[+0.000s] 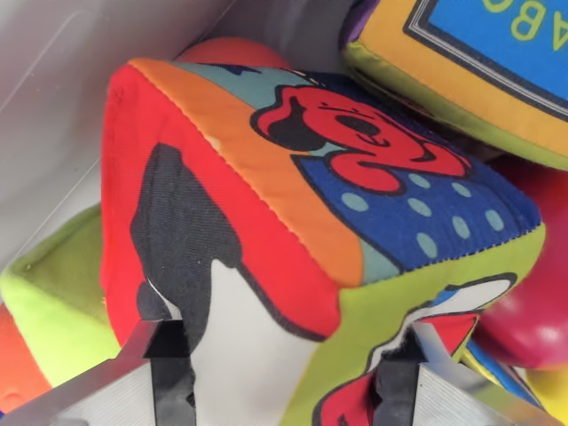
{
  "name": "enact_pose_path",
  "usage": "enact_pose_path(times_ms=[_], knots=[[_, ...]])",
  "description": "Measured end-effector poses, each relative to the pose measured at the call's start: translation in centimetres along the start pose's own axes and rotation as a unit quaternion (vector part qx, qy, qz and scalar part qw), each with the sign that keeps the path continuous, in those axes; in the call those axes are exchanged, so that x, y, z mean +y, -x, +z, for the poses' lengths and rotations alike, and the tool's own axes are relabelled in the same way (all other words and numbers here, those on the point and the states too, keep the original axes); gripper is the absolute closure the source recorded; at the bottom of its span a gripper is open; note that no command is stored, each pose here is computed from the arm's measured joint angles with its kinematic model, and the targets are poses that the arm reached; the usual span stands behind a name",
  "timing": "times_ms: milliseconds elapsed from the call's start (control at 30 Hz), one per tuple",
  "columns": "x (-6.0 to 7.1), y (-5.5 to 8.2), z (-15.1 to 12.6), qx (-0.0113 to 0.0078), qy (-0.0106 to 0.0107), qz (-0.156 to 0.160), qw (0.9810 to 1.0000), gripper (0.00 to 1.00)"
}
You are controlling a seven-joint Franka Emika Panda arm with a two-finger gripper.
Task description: Pick an object from the bin
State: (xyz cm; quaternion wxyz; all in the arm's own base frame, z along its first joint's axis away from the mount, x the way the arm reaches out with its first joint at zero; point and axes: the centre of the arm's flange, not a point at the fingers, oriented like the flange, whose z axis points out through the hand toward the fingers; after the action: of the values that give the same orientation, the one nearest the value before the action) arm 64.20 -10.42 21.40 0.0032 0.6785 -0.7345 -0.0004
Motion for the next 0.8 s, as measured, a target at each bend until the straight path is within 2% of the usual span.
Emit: enact_pose_path(times_ms=[433,633,800], knots=[[0.0,0.0,-0.2,-0.0001,-0.0007,0.000,1.0000,1.00],[0.0,0.0,-0.8,-0.0007,-0.0018,0.001,1.0000,1.00],[0.0,0.0,-1.8,-0.0017,-0.0016,0.001,1.0000,1.00]])
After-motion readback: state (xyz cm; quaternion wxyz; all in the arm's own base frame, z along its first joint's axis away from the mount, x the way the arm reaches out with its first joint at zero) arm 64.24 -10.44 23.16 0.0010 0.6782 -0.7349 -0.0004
